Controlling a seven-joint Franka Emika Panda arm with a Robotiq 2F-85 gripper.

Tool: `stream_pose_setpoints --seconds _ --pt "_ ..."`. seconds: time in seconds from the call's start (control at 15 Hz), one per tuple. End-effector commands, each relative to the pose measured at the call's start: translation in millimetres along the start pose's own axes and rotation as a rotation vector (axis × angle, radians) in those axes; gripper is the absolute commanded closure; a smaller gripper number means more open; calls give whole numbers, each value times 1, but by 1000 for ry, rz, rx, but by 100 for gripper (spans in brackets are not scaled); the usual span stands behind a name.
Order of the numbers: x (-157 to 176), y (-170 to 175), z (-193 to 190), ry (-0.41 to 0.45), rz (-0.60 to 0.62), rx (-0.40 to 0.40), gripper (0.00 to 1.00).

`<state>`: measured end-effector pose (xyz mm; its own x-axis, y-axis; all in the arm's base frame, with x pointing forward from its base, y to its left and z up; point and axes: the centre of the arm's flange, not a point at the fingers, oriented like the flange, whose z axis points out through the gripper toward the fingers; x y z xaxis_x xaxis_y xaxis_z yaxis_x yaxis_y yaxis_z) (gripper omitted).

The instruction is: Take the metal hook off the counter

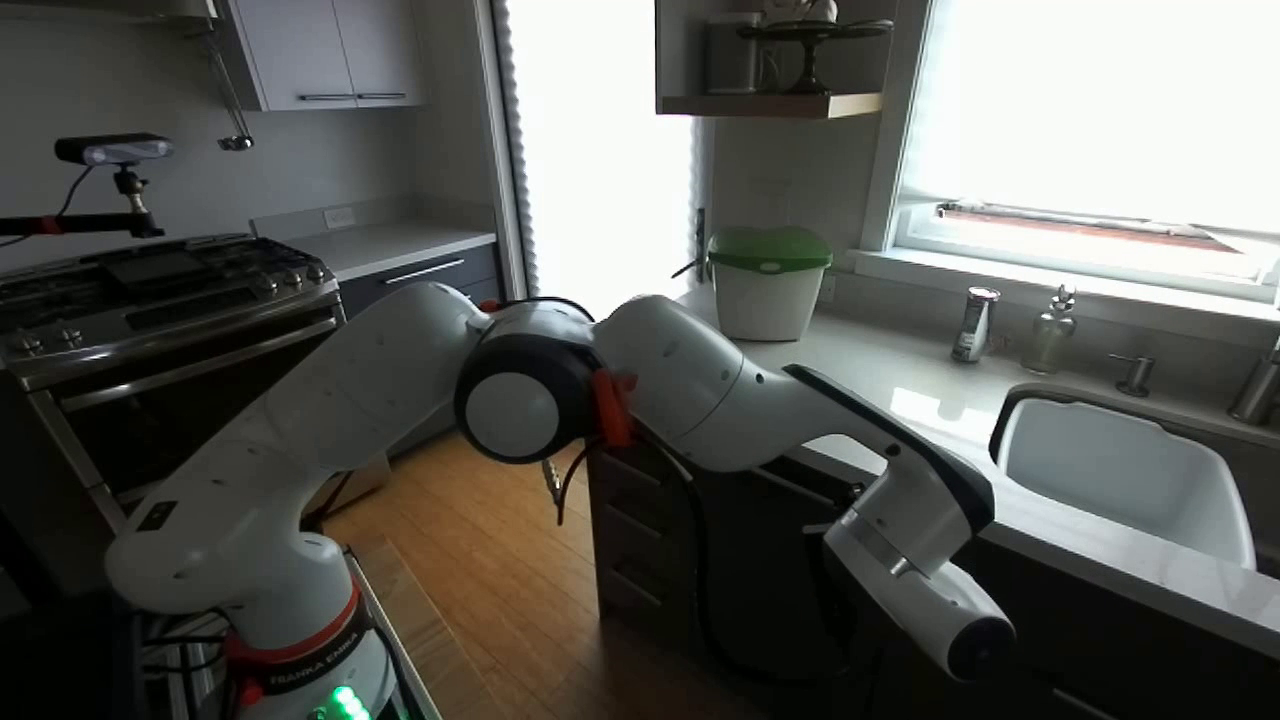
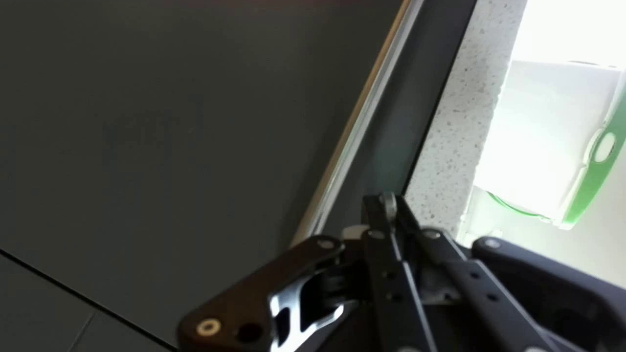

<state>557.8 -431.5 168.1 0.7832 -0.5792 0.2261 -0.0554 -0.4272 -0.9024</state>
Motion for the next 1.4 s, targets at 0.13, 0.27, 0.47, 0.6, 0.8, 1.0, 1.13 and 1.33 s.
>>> stream_pose_setpoints --seconds 0.13,0.27,0.47,0.6,0.8,1.0,1.13,1.33 --pt "-1 -1 -1 2 1 -1 93" --pt "-1 -2 -1 2 2 -1 98" --pt "-5 6 4 15 3 16 98" --pt "-7 10 7 17 9 23 98" --pt "-9 17 12 41 6 38 98" --pt "-12 25 15 61 16 51 98" --pt "-14 29 15 63 23 52 98" --pt "-17 34 16 62 37 53 98"
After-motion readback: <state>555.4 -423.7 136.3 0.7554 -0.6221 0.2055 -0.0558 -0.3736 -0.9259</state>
